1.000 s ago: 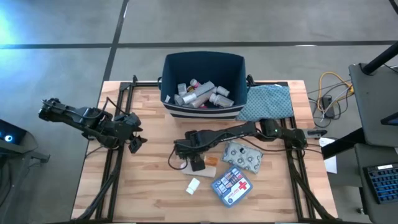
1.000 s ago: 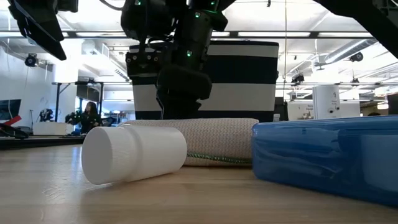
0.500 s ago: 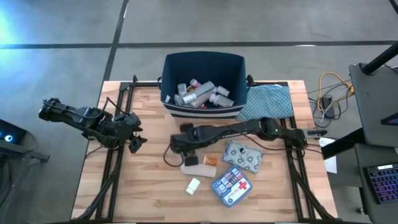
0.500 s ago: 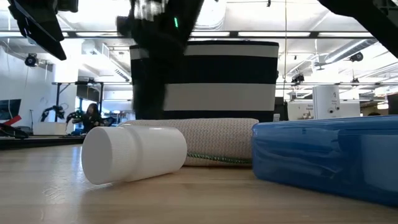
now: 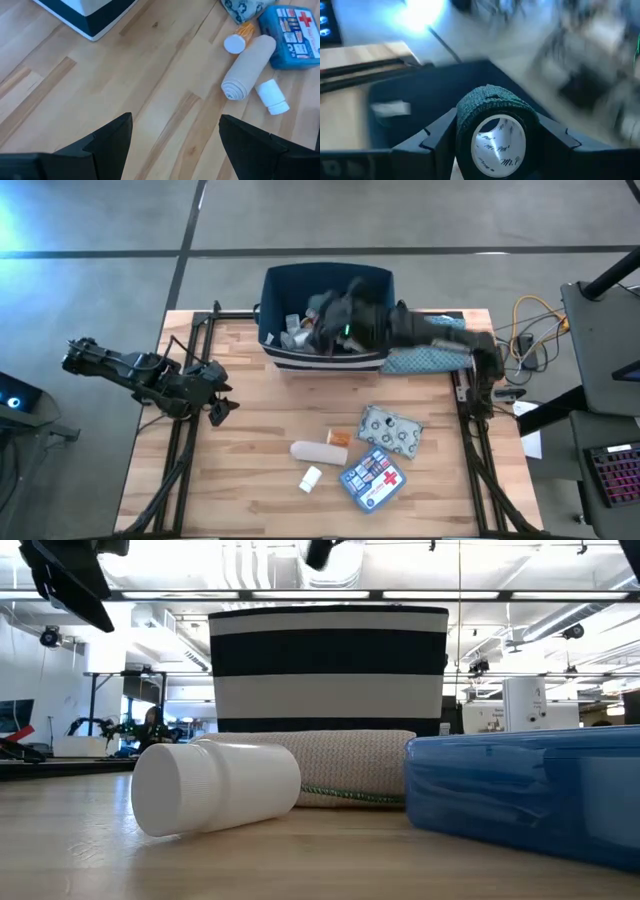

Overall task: Pick & place medical supplies in basket/bin
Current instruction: Put the green bandage into the blue bin, then put the gray bandage into the blue bin

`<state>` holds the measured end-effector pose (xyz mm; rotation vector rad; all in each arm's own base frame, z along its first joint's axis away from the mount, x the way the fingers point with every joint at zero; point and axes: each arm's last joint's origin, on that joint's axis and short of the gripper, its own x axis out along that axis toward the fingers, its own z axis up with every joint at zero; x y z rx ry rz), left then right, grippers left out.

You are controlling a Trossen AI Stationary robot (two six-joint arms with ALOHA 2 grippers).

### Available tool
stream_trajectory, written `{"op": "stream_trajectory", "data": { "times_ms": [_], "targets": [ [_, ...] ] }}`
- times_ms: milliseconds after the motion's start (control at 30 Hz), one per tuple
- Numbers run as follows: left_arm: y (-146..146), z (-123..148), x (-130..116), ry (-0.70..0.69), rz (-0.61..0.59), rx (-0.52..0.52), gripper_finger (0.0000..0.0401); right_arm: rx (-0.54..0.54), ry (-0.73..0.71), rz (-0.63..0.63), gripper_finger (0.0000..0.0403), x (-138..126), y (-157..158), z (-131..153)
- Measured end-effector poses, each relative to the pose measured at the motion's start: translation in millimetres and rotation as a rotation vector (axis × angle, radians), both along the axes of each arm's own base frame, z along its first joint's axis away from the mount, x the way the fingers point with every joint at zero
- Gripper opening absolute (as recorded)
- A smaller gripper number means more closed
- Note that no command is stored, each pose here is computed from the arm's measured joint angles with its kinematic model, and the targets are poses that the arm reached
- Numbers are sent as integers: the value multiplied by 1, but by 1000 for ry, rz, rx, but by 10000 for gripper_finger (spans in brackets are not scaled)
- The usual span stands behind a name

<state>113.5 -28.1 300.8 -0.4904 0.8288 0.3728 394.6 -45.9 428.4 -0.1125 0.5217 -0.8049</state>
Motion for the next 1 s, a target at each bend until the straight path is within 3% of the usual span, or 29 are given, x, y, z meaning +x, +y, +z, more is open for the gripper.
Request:
{"op": "stream_trajectory", "data": {
  "times_ms": [167, 233, 300, 433, 533, 767, 833, 1000],
  "targets": [
    [-1, 0, 4, -7, 1, -1, 276, 479, 56, -105, 219, -26, -66, -39],
    [-2, -2, 6, 0, 1, 2, 276, 590, 90, -128, 239, -28, -77, -58],
    [-4, -3, 11, -8, 1, -1, 276, 634, 113, -137, 262, -29, -79, -69],
    [-10, -8, 29, -33, -27, 3, 276, 595, 143, -69, 312, -29, -69, -66],
    [-16, -12, 46, -57, -96, 47, 276, 492, 191, 28, 344, -34, -51, -53],
    [-34, -38, 96, -24, -449, 271, 276, 282, 260, 236, 369, -60, 11, -15],
    [-41, -52, 112, 5, -530, 265, 276, 263, 296, 256, 369, -68, 25, -13],
    [-58, -97, 148, 131, -654, 138, 276, 191, 348, 232, 370, -85, 50, -17]
  ]
}}
